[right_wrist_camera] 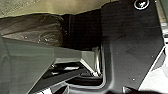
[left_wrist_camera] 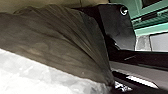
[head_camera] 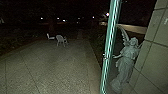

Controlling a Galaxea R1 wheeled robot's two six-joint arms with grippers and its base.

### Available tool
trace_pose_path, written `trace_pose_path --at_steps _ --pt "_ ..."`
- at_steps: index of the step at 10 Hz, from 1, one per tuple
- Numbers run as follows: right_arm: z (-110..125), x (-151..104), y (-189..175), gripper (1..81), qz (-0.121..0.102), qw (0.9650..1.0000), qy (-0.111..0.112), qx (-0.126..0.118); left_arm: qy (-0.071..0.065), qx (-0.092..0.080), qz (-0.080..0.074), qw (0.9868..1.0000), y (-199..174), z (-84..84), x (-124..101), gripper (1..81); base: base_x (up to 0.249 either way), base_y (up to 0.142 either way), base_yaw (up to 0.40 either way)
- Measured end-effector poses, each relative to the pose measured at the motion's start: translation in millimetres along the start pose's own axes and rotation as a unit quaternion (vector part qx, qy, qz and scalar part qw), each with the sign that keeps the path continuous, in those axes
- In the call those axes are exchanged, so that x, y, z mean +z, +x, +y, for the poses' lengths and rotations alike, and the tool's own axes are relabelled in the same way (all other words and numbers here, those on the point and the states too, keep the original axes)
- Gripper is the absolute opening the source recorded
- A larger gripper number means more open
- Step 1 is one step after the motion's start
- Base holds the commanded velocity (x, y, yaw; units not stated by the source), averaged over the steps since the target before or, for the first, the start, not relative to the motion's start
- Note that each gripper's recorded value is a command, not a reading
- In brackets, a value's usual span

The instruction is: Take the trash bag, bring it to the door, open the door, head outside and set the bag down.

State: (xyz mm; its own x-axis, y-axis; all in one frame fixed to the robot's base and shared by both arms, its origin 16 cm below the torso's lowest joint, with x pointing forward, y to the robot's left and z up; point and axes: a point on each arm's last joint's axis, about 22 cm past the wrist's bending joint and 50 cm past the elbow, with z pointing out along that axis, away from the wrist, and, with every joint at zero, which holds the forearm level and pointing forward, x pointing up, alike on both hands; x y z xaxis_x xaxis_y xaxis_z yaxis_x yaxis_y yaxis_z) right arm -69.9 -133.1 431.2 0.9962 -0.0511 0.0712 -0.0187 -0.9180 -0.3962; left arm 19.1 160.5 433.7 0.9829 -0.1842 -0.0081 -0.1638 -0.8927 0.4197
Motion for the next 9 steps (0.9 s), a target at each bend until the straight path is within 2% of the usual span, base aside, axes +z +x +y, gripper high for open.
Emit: trace_pose_path --at_steps 2,6,9 --pt "3.1 -1.5 -6.9 81.1 -0.004 1.0000 -0.002 -0.002 0.004 -0.002 -0.005 1.0000 -7.8 -6.2 -1.8 1.0 0.112 0.000 0.000" --pt "3.1 -1.4 -6.6 81.1 -0.004 1.0000 -0.002 -0.003 0.000 -0.001 -0.004 1.0000 -6.7 -0.5 0.0 1.0 0.112 0.000 0.000" --pt "2.3 -1.1 -6.1 81.1 -0.004 1.0000 -0.002 -0.002 0.002 -0.002 -0.004 1.0000 -6.6 -3.6 -1.0 1.0 0.112 0.000 0.000"
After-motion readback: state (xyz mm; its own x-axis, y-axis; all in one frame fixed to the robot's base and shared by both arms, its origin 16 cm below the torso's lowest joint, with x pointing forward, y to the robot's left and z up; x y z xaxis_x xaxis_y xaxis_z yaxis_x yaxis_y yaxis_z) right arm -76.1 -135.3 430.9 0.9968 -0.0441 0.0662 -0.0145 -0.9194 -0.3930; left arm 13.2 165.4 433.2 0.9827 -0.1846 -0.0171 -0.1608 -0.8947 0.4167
